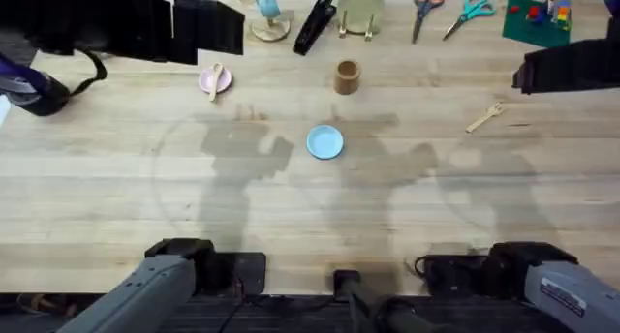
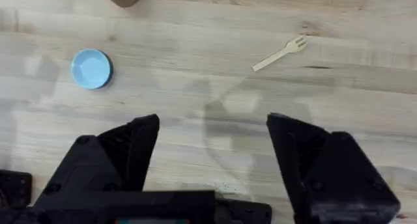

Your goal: Pick up a utensil and set it on the pink plate, then put the other utensil in the container.

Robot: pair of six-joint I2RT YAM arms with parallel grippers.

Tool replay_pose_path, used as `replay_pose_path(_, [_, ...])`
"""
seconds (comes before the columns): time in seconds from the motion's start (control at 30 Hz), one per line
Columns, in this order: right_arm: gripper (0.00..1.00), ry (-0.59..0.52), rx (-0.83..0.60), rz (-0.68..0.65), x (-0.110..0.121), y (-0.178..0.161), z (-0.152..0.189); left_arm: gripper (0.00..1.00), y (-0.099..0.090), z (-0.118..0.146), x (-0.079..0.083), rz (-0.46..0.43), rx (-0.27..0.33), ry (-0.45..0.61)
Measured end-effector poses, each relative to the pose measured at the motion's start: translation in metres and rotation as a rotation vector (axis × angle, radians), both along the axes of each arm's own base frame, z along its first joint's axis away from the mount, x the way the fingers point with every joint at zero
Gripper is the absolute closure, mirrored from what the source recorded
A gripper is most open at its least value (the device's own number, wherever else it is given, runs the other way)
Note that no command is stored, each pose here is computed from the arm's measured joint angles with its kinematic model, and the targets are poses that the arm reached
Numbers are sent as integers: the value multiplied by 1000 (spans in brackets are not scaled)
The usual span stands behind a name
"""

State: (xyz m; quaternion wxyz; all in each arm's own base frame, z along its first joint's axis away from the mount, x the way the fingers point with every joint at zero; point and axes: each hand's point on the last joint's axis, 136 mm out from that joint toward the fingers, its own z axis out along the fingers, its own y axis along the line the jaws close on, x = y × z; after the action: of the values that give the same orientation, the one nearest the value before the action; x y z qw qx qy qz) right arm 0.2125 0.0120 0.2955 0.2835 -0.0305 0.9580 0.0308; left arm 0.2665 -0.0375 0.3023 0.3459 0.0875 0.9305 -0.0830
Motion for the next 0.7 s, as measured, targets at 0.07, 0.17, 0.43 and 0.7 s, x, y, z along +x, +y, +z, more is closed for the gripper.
replay_pose_path(0.07, [7,0,0,0,0,0,0,11,-2,1,0,-12,-6,-4])
replay_pose_path(0.17, [8,0,0,0,0,0,0,10,-4,0,1,-26,-13,-2])
replay_pose_path(0.43, [8,7,0,0,-1,0,-1,6,-9,-18,6,-56,-23,79])
replay_pose_path(0.7, [8,27,1,0,1,0,-4,6,-21,-42,10,-220,8,20])
